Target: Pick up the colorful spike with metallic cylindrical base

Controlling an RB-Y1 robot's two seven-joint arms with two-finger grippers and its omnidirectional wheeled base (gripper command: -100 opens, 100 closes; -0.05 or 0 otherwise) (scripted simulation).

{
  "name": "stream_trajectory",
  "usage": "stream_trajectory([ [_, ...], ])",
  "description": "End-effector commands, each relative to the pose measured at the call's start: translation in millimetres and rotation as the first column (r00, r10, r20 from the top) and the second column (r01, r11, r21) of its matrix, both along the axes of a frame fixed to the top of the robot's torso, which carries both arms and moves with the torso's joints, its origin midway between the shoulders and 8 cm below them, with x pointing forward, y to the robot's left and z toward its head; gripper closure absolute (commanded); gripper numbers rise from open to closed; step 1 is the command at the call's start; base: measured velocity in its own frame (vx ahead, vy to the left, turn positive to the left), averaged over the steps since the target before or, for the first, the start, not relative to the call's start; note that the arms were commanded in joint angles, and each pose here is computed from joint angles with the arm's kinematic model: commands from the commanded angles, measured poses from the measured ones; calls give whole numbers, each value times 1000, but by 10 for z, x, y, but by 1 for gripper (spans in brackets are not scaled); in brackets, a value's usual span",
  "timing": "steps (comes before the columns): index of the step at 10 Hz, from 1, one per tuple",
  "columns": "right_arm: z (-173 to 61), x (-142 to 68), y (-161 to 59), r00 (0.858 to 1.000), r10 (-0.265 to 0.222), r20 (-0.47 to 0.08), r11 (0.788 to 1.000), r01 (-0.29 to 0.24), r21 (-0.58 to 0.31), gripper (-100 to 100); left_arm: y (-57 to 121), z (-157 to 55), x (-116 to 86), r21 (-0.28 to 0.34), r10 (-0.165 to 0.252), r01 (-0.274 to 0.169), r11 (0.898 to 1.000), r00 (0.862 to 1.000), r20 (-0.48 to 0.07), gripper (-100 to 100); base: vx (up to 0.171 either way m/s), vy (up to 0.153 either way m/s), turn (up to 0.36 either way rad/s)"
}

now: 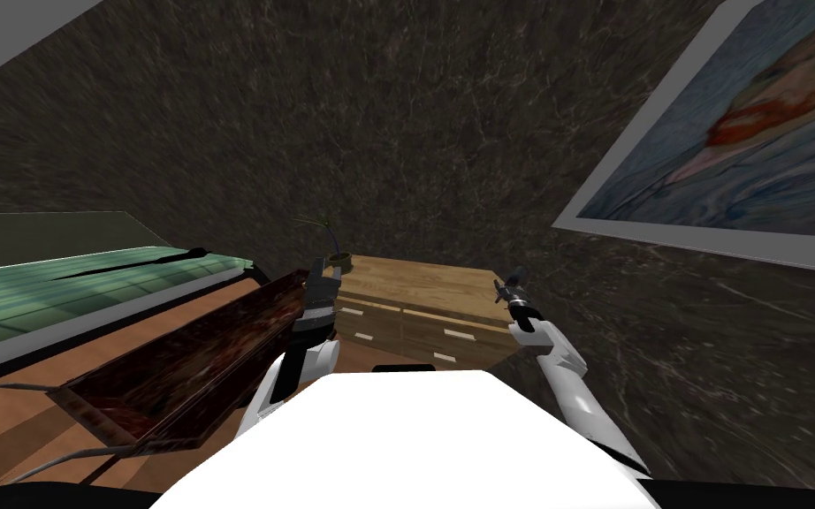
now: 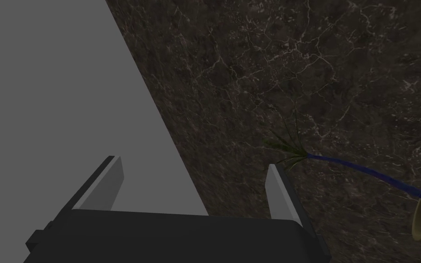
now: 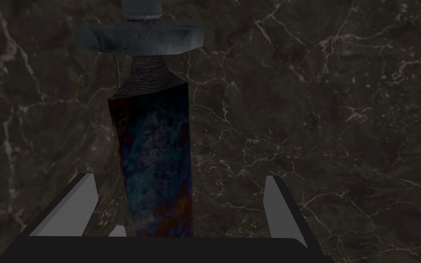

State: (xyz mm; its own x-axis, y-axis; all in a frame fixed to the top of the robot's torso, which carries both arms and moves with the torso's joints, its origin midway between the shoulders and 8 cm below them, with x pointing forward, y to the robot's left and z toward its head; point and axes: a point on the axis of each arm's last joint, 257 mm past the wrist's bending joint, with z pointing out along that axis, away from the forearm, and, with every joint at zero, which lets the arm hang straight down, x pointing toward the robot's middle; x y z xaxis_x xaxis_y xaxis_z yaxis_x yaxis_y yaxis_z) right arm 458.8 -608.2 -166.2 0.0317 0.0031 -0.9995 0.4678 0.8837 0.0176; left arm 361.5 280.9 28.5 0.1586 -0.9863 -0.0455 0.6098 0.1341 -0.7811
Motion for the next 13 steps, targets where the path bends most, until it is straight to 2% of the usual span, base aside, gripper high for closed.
stream_trajectory([
  [1,-93,4,-90,1000,-3,-22,1000,3,5,-100,0,0,0,0,0,0,1000,1000,0,0,-4,57,-10],
  [2,-167,-18,-123,999,-11,-34,1000,11,12,-100,0,0,0,0,0,0,1000,1000,0,0,1,27,-1],
  [3,15,120,-145,1000,18,-4,1000,-18,-10,-100,0,0,0,0,0,0,1000,1000,0,0,6,50,-25],
  [5,-187,57,-236,999,-3,-39,1000,3,9,-100,0,0,0,0,0,0,1000,1000,0,0,4,35,-8],
  [6,58,206,-236,1000,30,1,999,-30,-18,-100,0,0,0,0,0,0,1000,1000,0,0,2,42,-24],
  [8,-196,122,-352,999,3,-42,1000,-3,6,-100,0,0,0,0,0,0,1000,1000,0,0,0,33,-7],
  [9,63,268,-352,999,35,0,999,-35,-21,-100,0,0,0,0,0,0,1000,1000,0,0,-7,38,-29],
  [10,62,268,-352,999,35,0,999,-35,-21,-100,0,0,0,0,0,0,1000,1000,0,0,-4,48,-16],
  [12,-191,180,-466,999,8,-42,1000,-7,5,-100,0,0,0,0,0,0,1000,1000,0,0,3,18,6],
  [13,81,320,-467,999,39,1,999,-39,-22,-100,0,0,0,0,0,0,1000,1000,0,0,0,38,-29],
])
